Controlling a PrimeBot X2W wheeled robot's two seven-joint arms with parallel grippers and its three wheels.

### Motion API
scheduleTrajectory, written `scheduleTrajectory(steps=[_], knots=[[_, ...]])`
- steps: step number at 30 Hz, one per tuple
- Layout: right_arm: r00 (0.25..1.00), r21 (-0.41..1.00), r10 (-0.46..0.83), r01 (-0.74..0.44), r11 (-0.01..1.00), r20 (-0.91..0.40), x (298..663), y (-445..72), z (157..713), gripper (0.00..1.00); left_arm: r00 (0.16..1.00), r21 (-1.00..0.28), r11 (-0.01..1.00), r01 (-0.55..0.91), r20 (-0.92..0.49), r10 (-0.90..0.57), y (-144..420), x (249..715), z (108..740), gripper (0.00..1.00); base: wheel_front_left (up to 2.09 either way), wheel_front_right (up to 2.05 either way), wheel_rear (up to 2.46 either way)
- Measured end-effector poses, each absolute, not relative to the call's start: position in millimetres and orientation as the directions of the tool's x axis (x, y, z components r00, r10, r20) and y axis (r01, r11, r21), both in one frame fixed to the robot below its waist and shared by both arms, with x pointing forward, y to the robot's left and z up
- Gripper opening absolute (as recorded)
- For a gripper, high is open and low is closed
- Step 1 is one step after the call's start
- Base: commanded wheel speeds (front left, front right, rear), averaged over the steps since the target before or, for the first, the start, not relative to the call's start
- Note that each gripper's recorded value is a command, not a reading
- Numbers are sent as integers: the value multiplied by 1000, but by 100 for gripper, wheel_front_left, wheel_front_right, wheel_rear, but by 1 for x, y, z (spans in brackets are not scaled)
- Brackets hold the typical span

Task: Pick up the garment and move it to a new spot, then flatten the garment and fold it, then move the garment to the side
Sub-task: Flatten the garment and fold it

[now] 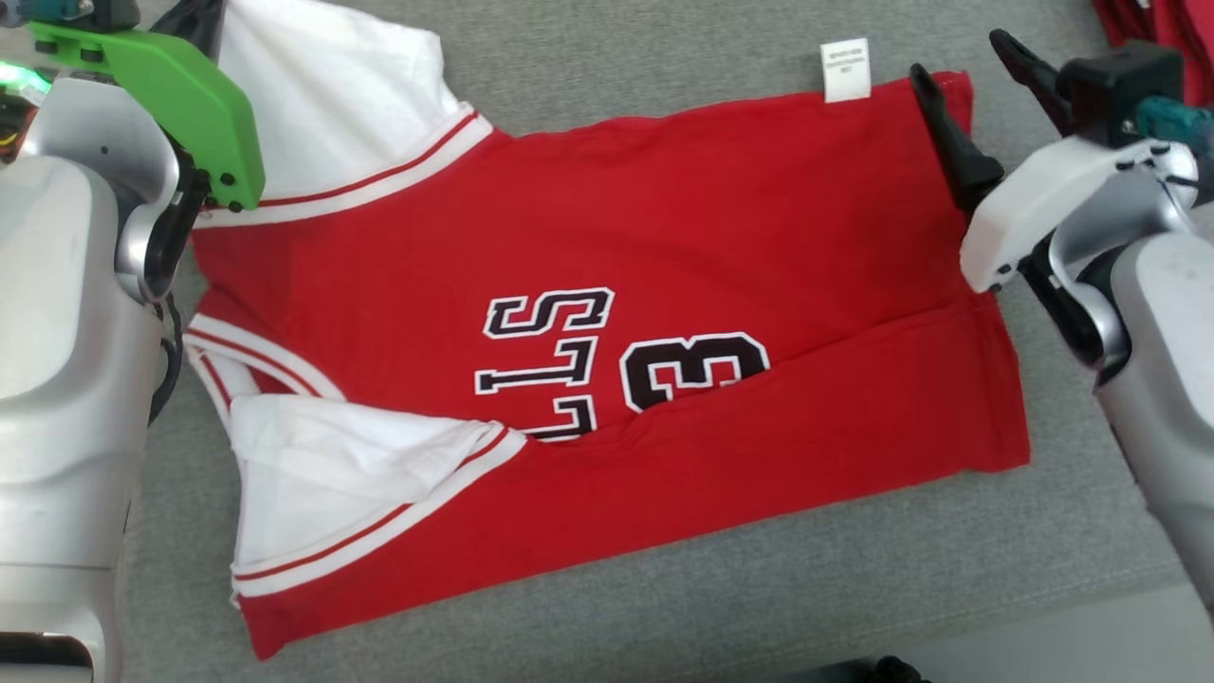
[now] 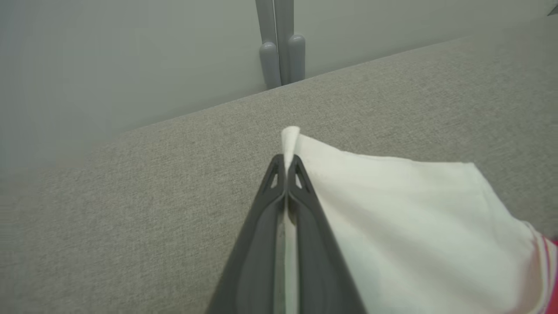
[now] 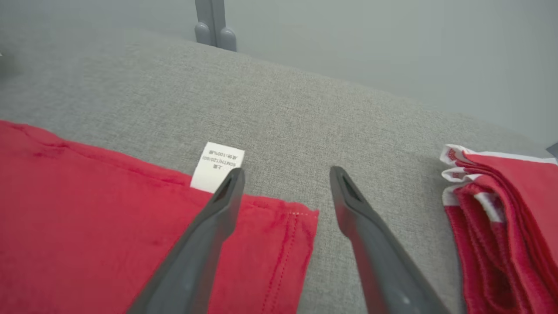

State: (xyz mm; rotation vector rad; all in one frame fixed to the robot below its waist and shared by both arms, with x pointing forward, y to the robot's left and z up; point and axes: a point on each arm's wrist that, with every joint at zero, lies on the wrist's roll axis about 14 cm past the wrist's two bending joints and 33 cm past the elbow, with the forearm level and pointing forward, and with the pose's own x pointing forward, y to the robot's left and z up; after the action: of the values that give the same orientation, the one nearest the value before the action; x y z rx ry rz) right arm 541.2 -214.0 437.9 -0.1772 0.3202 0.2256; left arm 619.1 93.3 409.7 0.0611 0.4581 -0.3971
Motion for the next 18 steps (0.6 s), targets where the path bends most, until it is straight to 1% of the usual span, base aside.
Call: scheduleTrajectory(steps=[5,9,15,16,17,18], knots=[[870,-202,172,-292,935,-462,549,-221,411,100,844,-27,923,384,-396,-363,102,610,423,0,0,0,0],[826,-206,171,-325,923,-537,548,-221,396,100,853,-27,926,378,-378,-359,109,600,428,0,0,0,0],[790,-203,170,-349,915,-590,545,-223,390,100,867,-43,926,374,-339,-366,112,592,439,0,0,0,0],[783,-194,171,-349,917,-598,545,-223,387,69,868,-44,926,375,-335,-367,112,591,440,0,0,0,0],[777,-189,172,-350,918,-606,545,-222,386,42,869,-48,927,372,-333,-366,112,591,440,0,0,0,0],[772,-185,172,-351,918,-612,545,-221,384,31,870,-50,928,370,-332,-365,112,590,440,0,0,0,0]])
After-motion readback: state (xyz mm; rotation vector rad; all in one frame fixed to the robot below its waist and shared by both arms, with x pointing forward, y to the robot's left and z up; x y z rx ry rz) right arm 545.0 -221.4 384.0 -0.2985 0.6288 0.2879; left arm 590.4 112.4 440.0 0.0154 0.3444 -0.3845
